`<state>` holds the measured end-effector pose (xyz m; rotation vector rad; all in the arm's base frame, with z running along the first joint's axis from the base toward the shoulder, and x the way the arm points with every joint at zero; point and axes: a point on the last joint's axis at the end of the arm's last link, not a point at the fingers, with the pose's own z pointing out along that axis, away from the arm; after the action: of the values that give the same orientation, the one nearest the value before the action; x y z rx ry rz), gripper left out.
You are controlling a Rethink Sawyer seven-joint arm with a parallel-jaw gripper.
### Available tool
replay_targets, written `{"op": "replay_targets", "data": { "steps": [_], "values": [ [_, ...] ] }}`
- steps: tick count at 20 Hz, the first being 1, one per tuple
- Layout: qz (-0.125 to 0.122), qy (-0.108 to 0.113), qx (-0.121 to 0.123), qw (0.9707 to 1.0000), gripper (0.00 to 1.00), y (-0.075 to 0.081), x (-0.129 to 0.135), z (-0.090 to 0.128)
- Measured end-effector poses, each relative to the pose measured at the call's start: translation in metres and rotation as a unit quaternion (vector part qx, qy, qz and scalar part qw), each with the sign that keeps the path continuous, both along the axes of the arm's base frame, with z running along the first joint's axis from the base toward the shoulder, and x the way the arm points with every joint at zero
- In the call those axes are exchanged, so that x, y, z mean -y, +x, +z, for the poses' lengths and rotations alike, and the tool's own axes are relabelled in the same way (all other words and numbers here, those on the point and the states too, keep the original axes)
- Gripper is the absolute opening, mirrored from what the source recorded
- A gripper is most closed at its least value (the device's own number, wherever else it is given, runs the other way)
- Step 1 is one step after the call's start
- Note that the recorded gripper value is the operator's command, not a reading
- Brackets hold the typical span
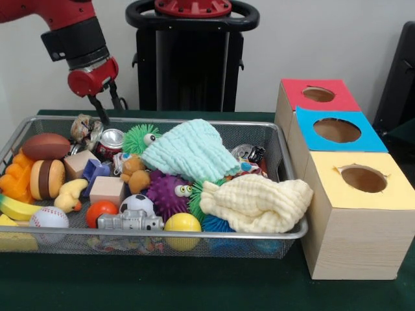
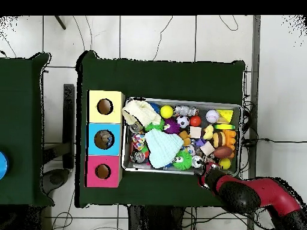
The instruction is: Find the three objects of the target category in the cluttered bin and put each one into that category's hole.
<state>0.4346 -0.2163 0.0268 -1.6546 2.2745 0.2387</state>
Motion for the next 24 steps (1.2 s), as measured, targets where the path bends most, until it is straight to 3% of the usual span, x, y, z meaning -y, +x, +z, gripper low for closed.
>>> {"op": "replay_targets", "data": {
  "steps": [7,14,17,24],
  "values": [
    [-0.022,0.038,-0.039,0.9983,1.00,-0.002,-0.005,0.007],
    [-0.046,0.085,-0.074,0.9925,1.00,-0.007,-0.009,0.017],
    [-0.052,0.096,-0.076,0.9912,1.00,-0.007,-0.010,0.019],
    [-0.070,0.135,-0.051,0.9871,1.00,0.001,-0.006,0.028]
  ]
}}
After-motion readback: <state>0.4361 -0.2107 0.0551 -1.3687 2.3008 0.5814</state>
